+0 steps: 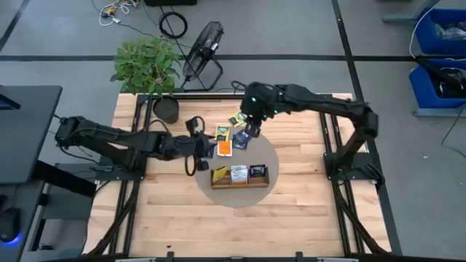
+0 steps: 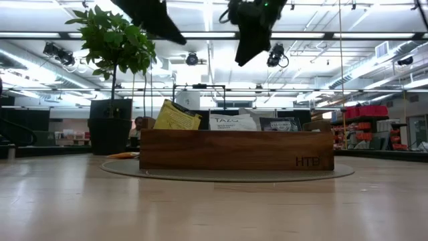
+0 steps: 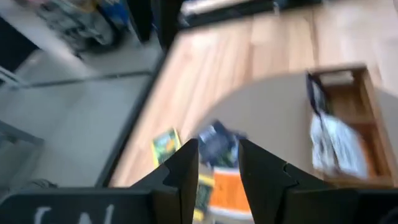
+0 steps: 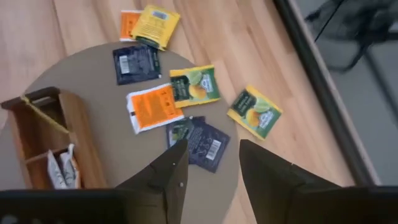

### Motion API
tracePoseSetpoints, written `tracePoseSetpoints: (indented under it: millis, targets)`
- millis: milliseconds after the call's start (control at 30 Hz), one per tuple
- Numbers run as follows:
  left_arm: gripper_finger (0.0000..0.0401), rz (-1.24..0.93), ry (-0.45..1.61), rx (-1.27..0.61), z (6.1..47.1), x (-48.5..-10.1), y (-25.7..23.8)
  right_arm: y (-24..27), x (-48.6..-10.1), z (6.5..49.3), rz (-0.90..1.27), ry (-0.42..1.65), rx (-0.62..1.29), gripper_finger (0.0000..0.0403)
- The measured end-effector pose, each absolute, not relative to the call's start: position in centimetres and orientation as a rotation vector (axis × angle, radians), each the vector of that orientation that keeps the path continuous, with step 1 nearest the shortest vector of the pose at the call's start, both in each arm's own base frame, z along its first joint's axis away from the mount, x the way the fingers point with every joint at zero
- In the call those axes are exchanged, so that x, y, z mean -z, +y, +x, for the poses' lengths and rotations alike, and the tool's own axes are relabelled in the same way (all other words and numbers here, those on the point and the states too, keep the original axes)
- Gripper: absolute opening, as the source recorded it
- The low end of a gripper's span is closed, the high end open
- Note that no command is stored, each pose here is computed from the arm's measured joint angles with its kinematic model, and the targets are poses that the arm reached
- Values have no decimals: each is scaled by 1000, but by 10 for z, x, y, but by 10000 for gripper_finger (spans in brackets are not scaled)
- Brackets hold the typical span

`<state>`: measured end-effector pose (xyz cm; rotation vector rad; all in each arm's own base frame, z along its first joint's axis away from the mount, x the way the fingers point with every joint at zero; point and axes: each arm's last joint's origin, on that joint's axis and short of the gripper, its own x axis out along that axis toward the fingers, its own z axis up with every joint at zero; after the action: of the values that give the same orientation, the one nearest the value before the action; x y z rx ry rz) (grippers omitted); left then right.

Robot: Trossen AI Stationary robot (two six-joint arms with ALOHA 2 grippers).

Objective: Pick & Place Tea
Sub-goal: Put the yellow tea bag into the left section of the wooden organizer

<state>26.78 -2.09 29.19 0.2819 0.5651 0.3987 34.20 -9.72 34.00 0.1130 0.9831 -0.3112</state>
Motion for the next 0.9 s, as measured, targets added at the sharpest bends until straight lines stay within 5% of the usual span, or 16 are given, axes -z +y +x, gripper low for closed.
tracePoseSetpoints:
  millis: [567,900]
  targets:
    - [190,192,1040,-197,271,-234,44,-80,-287,319,127,850,303,153]
    - [189,233,1276,-51,273,-192,79,-51,-276,327,145,824,197,153]
